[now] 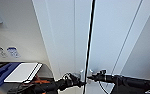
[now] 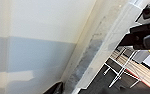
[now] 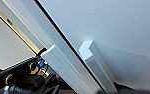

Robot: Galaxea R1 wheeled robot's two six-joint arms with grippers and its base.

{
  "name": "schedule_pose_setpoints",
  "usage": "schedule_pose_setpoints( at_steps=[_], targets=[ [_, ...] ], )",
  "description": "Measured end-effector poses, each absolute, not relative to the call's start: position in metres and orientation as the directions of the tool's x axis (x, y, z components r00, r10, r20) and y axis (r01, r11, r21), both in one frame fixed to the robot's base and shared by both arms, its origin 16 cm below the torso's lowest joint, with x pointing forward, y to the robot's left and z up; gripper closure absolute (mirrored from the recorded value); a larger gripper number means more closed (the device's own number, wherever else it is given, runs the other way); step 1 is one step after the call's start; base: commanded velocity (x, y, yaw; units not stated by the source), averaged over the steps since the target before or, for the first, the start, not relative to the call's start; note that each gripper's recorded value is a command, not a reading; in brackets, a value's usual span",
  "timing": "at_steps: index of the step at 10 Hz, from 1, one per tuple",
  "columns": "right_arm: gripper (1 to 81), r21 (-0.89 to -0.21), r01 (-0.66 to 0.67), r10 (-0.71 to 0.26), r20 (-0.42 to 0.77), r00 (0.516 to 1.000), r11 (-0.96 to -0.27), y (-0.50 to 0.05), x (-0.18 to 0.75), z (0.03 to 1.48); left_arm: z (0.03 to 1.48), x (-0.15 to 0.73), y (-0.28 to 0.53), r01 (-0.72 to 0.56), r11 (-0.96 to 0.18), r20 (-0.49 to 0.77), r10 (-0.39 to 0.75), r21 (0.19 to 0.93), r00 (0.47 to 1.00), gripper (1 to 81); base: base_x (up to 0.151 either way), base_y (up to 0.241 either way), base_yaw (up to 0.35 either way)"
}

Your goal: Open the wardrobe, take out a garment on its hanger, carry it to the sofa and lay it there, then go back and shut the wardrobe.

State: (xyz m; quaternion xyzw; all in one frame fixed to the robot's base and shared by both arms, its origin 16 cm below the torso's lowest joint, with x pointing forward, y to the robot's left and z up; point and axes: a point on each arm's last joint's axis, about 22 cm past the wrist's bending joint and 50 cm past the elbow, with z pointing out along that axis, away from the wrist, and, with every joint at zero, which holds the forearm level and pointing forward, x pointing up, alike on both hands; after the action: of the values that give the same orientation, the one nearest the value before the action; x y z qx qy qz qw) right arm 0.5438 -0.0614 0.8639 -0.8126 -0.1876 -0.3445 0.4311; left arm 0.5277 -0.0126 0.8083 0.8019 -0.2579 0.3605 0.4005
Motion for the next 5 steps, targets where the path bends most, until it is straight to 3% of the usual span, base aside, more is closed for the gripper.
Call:
schedule_pose_setpoints(
  at_steps=[5],
  targets=[
    [1.0,-0.609,0.583,0.009,0.687,0.726,-0.539,-0.079,0.503,0.855,0.809,0.464,0.021,-0.713,-0.496,0.76,-0.151,0.495,0.633,1.0,0.0,0.0,0.0]
  ],
)
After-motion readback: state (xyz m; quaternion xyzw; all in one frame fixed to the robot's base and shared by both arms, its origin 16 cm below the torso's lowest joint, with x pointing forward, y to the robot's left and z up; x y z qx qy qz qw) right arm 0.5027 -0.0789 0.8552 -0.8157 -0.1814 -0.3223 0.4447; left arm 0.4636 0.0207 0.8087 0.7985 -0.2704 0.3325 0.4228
